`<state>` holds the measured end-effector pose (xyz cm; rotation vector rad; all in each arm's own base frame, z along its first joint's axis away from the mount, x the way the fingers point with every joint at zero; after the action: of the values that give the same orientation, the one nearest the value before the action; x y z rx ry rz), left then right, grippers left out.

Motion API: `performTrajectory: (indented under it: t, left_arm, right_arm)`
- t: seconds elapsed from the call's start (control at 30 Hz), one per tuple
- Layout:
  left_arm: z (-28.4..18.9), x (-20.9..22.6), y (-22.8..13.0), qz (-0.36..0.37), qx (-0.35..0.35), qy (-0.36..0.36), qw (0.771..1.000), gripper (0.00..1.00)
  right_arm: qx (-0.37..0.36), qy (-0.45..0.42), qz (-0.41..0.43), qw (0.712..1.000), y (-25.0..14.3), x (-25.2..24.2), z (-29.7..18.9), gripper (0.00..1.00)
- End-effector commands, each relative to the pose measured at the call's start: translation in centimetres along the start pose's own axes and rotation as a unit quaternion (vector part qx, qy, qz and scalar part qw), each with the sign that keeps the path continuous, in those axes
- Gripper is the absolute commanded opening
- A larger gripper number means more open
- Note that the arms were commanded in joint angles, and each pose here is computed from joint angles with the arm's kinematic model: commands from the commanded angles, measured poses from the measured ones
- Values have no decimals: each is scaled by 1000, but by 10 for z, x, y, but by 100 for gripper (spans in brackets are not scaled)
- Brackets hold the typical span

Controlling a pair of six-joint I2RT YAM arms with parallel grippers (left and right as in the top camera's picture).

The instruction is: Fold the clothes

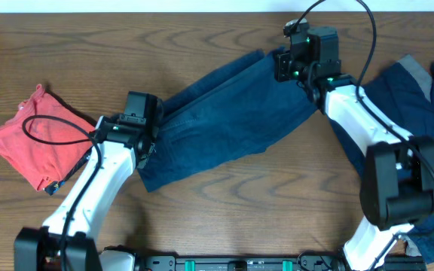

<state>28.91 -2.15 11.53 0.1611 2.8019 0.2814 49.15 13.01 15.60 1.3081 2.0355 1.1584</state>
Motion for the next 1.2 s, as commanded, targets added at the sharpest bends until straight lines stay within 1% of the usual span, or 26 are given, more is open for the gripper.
performTrajectory:
  t: [0.0,0.07,0.1,0.17,0.2,0.23,0.3,0.37,0.4,0.5,0.57,0.6,0.67,0.83,0.9,1.0,1.1,1.17]
  left_arm:
    - [15,2,9,-9,-10,14,1000,26]
    - [17,-6,17,-11,-14,-6,1000,42]
    - [18,-10,20,-9,-12,-15,1000,51]
    - [18,-16,28,-4,1,-32,999,63]
    - [17,-19,32,-2,16,-39,999,67]
    - [17,-19,34,-3,26,-41,999,69]
    - [18,-18,36,1,59,-45,997,72]
    - [17,-15,32,29,101,-45,993,76]
    - [17,-10,28,45,118,-37,991,82]
    - [15,13,19,66,150,17,986,95]
    - [13,32,14,69,162,61,983,100]
    - [13,38,13,70,165,73,981,98]
    - [15,45,8,76,169,85,979,98]
    - [20,52,3,87,172,90,977,98]
    - [21,55,5,87,164,95,978,98]
    - [23,41,14,85,154,58,983,98]
    - [19,15,25,92,149,-15,984,98]
    - [15,-2,35,94,131,-64,985,98]
  right_arm:
    - [-15,-14,21,1000,3,-3,14,33]
    - [-16,-7,18,1000,0,0,19,37]
    - [-11,-7,19,1000,-2,1,19,42]
    - [3,-7,19,1000,-6,1,18,56]
    - [14,-8,23,1000,-10,-1,16,58]
    - [24,-9,27,999,-14,-2,15,58]
    - [61,-9,38,997,-28,-4,12,53]
    - [115,-11,52,992,-49,-4,8,52]
    - [148,-22,59,987,-63,-7,5,51]
    - [239,-65,67,967,-99,-14,-6,49]
    - [281,-89,66,953,-118,-18,-12,47]
    - [292,-96,65,949,-125,-19,-13,47]
    - [308,-99,65,944,-137,-19,-13,49]
    - [343,-95,70,932,-164,-15,-18,49]
    - [353,-96,75,928,-169,-14,-20,50]
    - [356,-95,75,927,-169,-14,-21,54]
    - [357,-95,75,926,-170,-13,-22,54]
    - [357,-95,75,926,-170,-13,-21,55]
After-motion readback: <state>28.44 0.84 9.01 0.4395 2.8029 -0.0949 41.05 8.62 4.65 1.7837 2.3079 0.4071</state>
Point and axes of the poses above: each gripper's point midway between its finger pads, its own z axis out along the fingers, its own x axis along the line the jaws close on, y = z × x, the point moved 5 cm from there along -z, back along the fingers, and after that the axes turned 13 degrees about -z, right-handed, at the moved point
